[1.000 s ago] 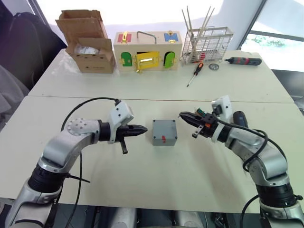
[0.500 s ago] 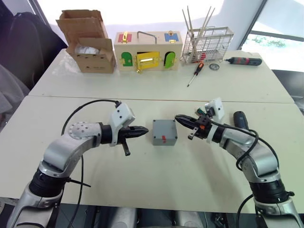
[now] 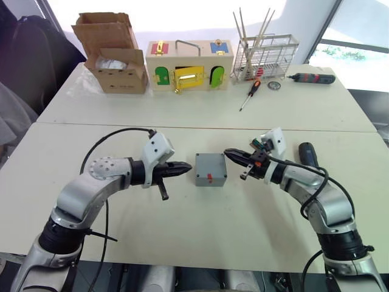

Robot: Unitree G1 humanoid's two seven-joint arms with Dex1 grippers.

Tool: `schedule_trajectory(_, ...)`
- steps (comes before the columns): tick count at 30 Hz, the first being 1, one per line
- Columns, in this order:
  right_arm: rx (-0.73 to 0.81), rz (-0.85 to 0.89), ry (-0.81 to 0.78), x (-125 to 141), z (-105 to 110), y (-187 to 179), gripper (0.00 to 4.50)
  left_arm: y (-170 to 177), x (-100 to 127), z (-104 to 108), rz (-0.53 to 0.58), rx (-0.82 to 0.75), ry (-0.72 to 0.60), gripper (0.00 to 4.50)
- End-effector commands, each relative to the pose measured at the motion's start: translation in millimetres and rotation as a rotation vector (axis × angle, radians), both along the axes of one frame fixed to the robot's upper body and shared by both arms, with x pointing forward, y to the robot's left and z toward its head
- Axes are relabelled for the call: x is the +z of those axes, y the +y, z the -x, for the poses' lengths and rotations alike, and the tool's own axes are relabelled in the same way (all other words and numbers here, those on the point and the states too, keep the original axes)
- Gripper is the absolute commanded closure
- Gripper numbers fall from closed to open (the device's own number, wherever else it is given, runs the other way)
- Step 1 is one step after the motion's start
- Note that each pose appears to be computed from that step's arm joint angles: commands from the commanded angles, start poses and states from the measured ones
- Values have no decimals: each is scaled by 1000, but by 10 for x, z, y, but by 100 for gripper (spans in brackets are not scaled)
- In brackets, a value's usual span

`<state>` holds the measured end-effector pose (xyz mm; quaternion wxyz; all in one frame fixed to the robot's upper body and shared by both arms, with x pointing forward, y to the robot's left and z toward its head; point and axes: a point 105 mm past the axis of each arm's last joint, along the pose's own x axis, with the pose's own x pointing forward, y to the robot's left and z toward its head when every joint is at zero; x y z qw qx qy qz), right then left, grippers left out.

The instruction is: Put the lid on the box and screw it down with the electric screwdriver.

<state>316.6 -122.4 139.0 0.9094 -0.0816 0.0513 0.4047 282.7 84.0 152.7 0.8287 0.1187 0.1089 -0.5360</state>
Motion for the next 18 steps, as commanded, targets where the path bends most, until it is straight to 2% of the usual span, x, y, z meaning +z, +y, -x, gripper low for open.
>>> schedule_trajectory(1,26,-9,-42,90,-7,70,447,-33,75,31,11,-20,-30,450)
schedule_trajectory(6,30,10,-47,85,-35,75,447,-40,73,29,14,-19,-30,450)
schedule_trajectory(7,28,12,-52,92,-43,73,422,-42,72,29,14,-19,-30,450)
schedule_trajectory(9,24,10,-58,110,-61,68,360,-48,64,30,15,-19,-29,450)
schedule_trajectory(14,1,4,-88,207,-108,22,105,-62,61,20,20,-20,-28,450)
schedule_trajectory(16,0,2,-91,232,-89,0,31,-64,62,18,18,-22,-30,450)
schedule_trajectory(17,-3,-3,-93,253,-76,-17,6,-63,66,17,18,-22,-32,450)
schedule_trajectory(18,-6,-10,-95,277,-63,-36,2,-63,67,13,18,-23,-34,450)
